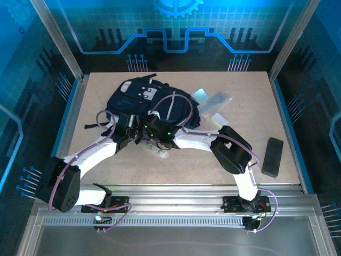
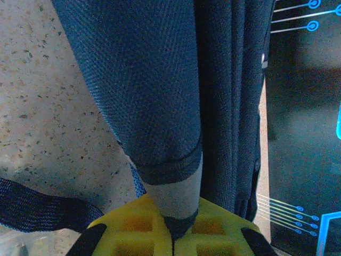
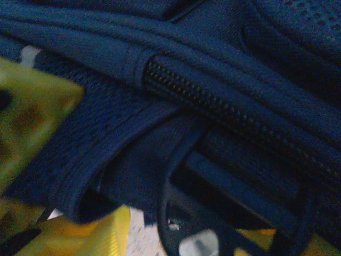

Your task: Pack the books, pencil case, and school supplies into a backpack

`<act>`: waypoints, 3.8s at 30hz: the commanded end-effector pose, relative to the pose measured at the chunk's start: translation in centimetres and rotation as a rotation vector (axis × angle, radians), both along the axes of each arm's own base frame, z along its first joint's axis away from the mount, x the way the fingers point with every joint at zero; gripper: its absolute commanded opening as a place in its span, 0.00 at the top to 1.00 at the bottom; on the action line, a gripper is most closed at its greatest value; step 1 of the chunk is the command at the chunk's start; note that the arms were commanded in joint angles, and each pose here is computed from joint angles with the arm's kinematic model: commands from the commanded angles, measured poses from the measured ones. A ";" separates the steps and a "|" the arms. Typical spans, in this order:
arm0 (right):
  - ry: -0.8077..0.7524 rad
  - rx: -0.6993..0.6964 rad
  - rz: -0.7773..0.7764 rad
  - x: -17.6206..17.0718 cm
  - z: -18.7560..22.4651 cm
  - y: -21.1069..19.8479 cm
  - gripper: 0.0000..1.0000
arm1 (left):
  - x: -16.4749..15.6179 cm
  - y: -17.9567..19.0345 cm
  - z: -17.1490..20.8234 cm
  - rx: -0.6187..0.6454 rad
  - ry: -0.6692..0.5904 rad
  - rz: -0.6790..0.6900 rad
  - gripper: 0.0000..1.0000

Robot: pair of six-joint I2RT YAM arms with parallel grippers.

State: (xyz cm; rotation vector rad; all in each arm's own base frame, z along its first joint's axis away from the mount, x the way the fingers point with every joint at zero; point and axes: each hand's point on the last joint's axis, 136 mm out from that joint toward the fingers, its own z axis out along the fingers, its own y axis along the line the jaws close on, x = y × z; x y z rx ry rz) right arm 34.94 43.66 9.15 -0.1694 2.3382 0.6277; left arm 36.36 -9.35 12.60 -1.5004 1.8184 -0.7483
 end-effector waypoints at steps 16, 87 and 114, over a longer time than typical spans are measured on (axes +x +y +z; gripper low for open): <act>-0.155 -0.022 -0.005 4.5 0.9 -2.8 1.00 | -0.4 -0.3 3.7 -0.030 -0.090 -0.049 1.00; 0.558 0.457 0.501 -3.3 6.4 1.5 1.00 | 3.4 0.1 -4.1 0.001 -0.017 -0.246 0.34; 0.643 -0.244 0.327 -2.0 0.4 -20.5 1.00 | 2.9 1.6 -2.5 0.122 -0.041 -0.302 1.00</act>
